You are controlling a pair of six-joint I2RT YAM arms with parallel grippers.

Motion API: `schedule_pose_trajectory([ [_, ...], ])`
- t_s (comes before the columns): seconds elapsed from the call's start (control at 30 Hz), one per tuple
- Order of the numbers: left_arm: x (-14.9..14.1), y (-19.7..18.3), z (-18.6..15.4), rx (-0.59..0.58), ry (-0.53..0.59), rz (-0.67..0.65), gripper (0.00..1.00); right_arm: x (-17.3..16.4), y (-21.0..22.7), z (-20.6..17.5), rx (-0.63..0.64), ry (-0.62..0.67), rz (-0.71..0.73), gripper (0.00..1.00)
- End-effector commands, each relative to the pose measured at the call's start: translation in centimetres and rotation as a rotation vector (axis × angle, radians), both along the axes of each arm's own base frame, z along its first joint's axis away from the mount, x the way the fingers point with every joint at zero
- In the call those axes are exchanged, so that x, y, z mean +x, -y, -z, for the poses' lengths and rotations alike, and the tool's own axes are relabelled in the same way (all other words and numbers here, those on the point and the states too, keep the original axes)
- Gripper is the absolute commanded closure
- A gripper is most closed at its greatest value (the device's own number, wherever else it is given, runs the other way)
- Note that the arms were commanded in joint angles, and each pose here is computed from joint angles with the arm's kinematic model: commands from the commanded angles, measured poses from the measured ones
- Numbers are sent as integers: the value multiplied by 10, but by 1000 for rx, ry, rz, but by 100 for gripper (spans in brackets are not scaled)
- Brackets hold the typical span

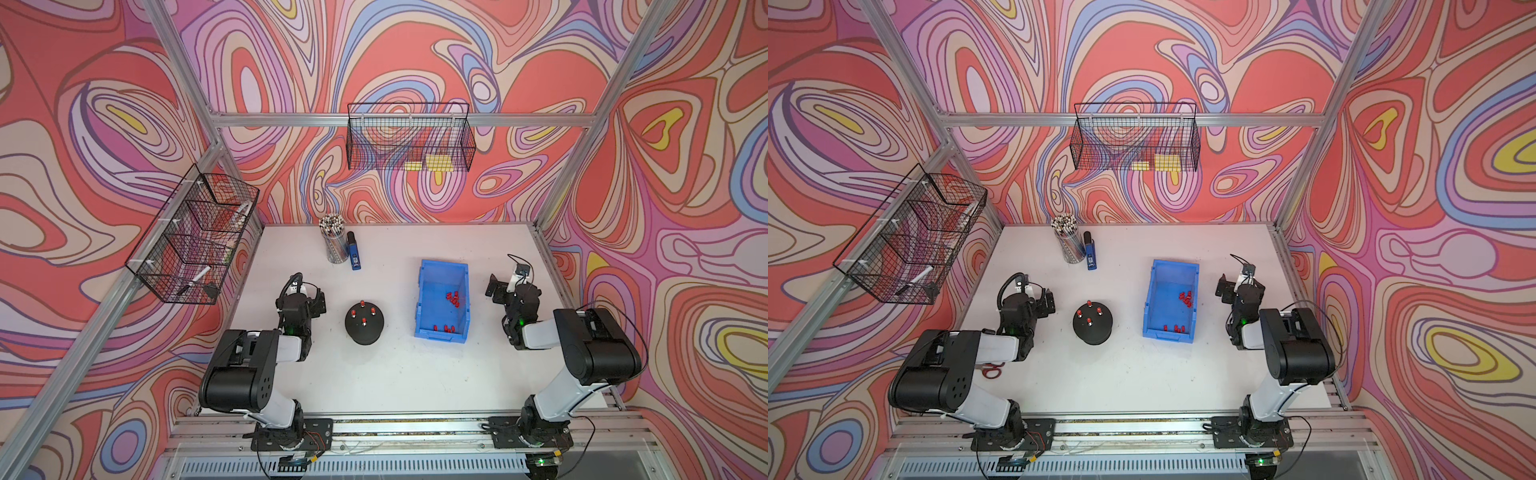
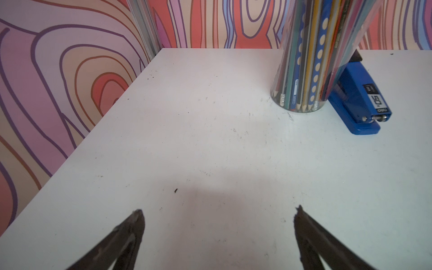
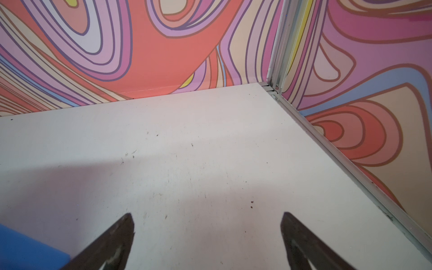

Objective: Cover the protruding screws with screw protection sleeves
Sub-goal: Reset both arms

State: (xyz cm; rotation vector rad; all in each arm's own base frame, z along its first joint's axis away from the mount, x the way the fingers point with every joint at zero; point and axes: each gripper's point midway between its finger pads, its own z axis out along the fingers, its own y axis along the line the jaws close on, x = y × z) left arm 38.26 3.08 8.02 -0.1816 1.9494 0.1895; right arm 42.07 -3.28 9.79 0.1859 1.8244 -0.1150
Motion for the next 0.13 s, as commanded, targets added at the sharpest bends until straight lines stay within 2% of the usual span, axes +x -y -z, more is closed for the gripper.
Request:
schedule_pose_trajectory([
  [0.0, 4, 0, -10, -12, 46, 0, 1, 3, -2, 1, 2, -4, 0, 2],
  [0.1, 7, 7, -11, 17, 39, 27, 1, 3, -3, 0, -5, 5, 0, 2],
])
